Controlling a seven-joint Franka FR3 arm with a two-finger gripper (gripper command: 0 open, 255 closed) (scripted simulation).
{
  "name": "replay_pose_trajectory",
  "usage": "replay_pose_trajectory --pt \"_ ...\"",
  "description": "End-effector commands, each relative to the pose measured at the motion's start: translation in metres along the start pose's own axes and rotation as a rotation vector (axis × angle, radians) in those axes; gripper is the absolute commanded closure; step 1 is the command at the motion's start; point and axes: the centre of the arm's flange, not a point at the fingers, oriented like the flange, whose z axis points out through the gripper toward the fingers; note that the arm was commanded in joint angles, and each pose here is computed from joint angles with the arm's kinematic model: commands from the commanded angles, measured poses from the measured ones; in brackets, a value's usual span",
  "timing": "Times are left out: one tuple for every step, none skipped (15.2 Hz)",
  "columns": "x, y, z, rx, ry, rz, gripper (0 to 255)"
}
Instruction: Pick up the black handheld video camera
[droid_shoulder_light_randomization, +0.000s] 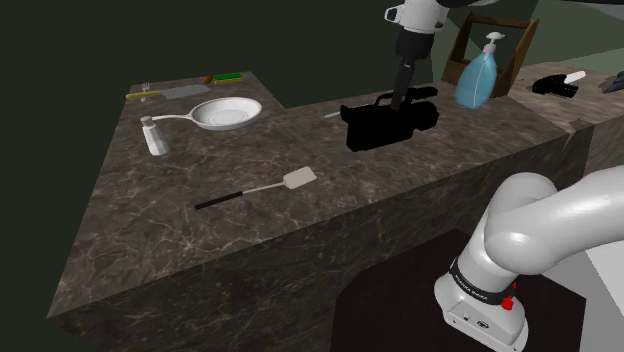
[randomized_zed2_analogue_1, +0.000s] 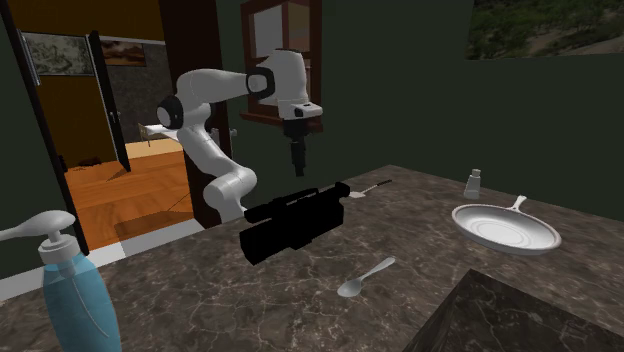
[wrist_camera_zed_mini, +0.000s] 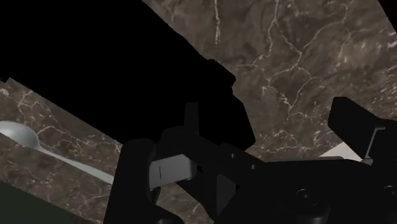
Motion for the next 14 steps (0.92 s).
replay_pose_trajectory --pt "-0.005 0.027 0.001 0.005 -0.015 -0.185 0" --pt "-0.005 0.04 0.001 0.008 -0.022 -0.267 0" --pt "-0.003 0.053 0.001 0.011 -0.028 -0.35 0" --pt "-0.001 0.066 0.001 0.013 -0.035 -0.433 0" --pt "0.002 0.079 0.001 0.016 -0.041 -0.515 0" --pt "0.007 0.092 0.001 0.019 -0.048 -0.598 0" --pt "0.012 0.104 0.002 0.021 -0.054 -0.681 0" --pt "0.019 0.116 0.002 0.024 -0.061 -0.763 0" --pt "0.021 0.119 0.002 0.025 -0.063 -0.792 0" --pt "0.021 0.119 0.007 0.025 -0.063 -0.792 0" --pt "0.02 0.119 0.012 0.025 -0.063 -0.792 0" --pt "0.02 0.119 0.018 0.025 -0.063 -0.792 0" --pt "0.019 0.119 0.023 0.025 -0.063 -0.792 0" --pt "0.019 0.119 0.028 0.025 -0.063 -0.792 0"
